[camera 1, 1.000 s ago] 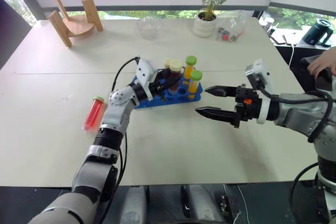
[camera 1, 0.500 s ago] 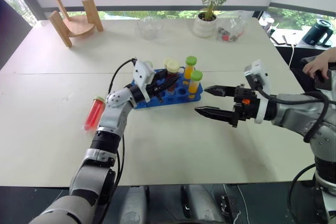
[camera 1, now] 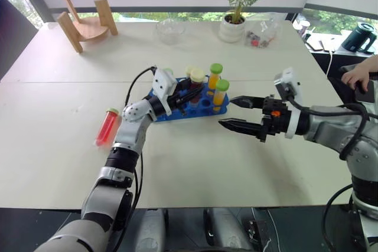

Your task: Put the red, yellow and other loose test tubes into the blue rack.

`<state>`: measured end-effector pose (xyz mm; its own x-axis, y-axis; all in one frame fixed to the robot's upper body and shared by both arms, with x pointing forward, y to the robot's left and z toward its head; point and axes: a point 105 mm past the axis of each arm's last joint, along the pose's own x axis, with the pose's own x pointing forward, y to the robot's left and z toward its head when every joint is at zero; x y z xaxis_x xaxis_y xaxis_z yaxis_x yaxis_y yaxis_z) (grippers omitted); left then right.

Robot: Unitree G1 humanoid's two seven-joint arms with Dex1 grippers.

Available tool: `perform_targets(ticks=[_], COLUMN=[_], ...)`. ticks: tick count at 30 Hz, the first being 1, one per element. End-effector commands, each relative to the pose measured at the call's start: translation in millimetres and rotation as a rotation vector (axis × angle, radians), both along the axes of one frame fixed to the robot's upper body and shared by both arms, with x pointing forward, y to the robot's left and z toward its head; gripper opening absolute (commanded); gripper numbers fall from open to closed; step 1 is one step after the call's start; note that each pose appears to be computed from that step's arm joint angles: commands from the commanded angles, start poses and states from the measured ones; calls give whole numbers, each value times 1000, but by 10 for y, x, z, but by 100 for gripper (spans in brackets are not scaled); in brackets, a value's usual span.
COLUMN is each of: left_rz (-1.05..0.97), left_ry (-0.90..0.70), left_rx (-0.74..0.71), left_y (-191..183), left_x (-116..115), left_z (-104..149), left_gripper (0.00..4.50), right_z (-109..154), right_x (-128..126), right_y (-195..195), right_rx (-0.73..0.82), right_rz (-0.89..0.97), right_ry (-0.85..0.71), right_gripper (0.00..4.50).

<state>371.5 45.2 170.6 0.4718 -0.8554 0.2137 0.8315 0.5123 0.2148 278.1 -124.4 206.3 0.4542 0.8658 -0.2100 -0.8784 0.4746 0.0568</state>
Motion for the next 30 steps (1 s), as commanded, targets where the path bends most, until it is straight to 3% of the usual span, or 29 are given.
perform_targets(ticks=[1,10,16,18,21,24,27,30], left_rz=[-11,24,19,-4,-70,-105,134,273], left_ry=[43,52,45,50,67,127,270,462], left_rx=[51,49,96,149,203,261,479,531], left_y=[-38,-5,160,241,368,642,1154,1499], left_x=[-48,-12,5,-14,-140,-379,-406,-428], left_z=[-183,-207,-176,-165,-23,308,501,724], left_gripper=[85,85,369,441,441,441,441,441], right_z=[95,79,59,44,31,31,54,63], right_x=[-1,11,2,0,-4,-12,-73,-170], right_y=[36,70,81,88,91,59,86,189], right_rx=[8,19,20,21,18,10,-1,-5], right_rz=[13,17,20,23,25,29,92,187], right_ry=[-52,-48,-40,-35,-33,-32,-23,-9], right_gripper=[450,450,450,450,450,450,450,450])
